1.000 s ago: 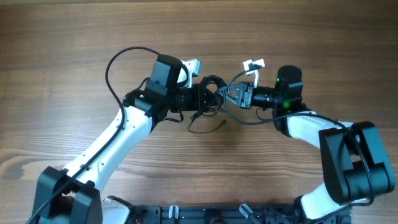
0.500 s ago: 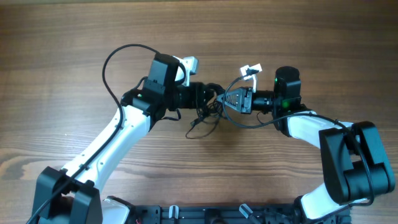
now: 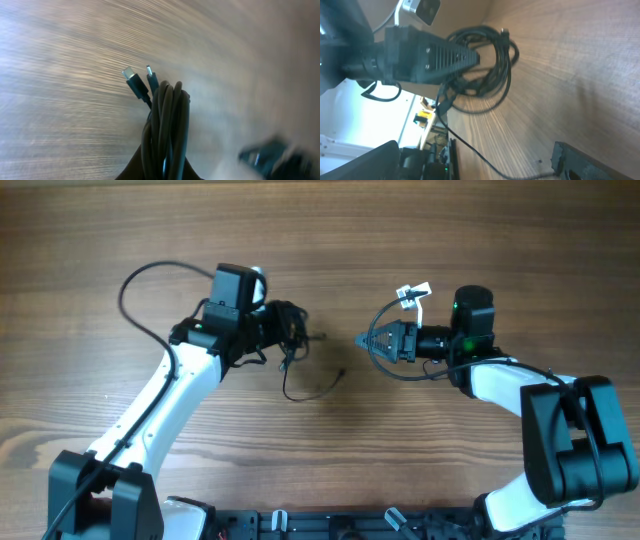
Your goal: Untangle cables
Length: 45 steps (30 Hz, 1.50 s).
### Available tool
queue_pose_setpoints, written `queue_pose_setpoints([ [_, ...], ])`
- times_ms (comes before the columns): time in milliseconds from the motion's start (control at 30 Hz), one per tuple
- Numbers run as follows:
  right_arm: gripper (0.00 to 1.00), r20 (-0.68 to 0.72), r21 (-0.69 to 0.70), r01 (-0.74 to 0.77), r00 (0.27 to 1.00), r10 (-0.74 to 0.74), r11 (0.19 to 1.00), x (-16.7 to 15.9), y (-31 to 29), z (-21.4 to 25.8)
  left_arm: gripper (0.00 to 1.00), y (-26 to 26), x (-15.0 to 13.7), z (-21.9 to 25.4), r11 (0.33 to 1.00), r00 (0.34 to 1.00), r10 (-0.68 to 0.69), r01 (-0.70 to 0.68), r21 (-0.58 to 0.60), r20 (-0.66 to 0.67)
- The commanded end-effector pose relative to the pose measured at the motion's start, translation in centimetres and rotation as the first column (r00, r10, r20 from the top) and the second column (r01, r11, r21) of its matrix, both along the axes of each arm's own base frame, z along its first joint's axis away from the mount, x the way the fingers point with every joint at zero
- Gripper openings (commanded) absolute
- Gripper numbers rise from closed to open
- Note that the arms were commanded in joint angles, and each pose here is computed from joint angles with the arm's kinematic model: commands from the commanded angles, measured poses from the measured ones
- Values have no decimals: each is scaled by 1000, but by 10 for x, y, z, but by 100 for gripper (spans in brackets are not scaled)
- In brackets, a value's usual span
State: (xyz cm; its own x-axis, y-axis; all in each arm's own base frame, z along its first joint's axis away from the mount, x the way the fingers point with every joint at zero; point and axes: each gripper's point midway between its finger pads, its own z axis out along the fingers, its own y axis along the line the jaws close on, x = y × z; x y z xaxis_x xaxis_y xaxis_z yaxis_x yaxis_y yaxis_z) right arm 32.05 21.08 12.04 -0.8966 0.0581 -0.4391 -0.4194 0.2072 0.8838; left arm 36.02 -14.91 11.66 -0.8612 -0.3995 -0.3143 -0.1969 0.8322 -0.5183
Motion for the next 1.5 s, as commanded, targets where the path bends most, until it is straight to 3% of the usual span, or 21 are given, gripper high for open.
queue_pose_setpoints([
  [0,100,-102,-30,-2,995,-1,1000,-9,32,-6,4,22,10,-4,911,910,398,-407,-65,-113],
  [67,100,-96,-73,-2,995,-5,997,-17,60,-12,4,20,8,-5,861,862,479,-498,-99,-168],
  [200,100,78,-53,-41,996,45,998,-37,111,7,4,27,0,-12,731,725,639,-676,-90,-259],
  [267,93,103,-56,-1,995,7,998,-33,118,9,4,40,-10,-20,629,611,732,-776,-45,-302],
  [300,89,84,-62,41,996,-35,997,-27,117,8,4,41,-14,-22,610,587,743,-791,-34,-322],
  [433,43,-31,-51,193,980,-195,980,-4,110,8,4,33,-25,-26,632,596,728,-775,-3,-339],
  [600,22,-93,53,83,993,-78,995,-23,119,32,4,9,-28,-23,681,651,686,-731,-25,-326],
  [633,14,-104,59,84,992,-77,995,-20,116,33,4,8,-29,-23,729,698,651,-684,-11,-299],
  [700,10,-120,61,129,985,-121,990,-6,102,33,4,9,-29,-23,864,841,500,-500,58,-208],
  [800,9,-157,73,167,976,-154,983,8,83,34,4,-4,-29,-21,966,952,257,-250,66,-163],
  [867,9,-155,78,153,978,-140,985,7,80,35,4,-31,-28,-10,1000,995,-14,14,-1,-99],
  [933,9,-140,67,150,980,-140,986,7,80,33,4,-70,-37,11,934,940,-339,341,-109,37],
  [1033,8,-165,20,157,974,-152,987,6,78,19,4,-85,-48,23,859,876,-471,482,-172,103],
  [1167,6,-191,-33,147,970,-151,989,2,76,3,4,-82,-49,33,818,853,-502,522,-241,141],
  [1333,4,-223,-92,191,952,-207,977,6,71,-12,4,-76,-56,50,715,772,-582,635,-292,255],
  [1467,5,-222,-92,181,955,-197,979,4,71,-12,4,-60,-53,46,736,794,-563,608,-297,231],
])
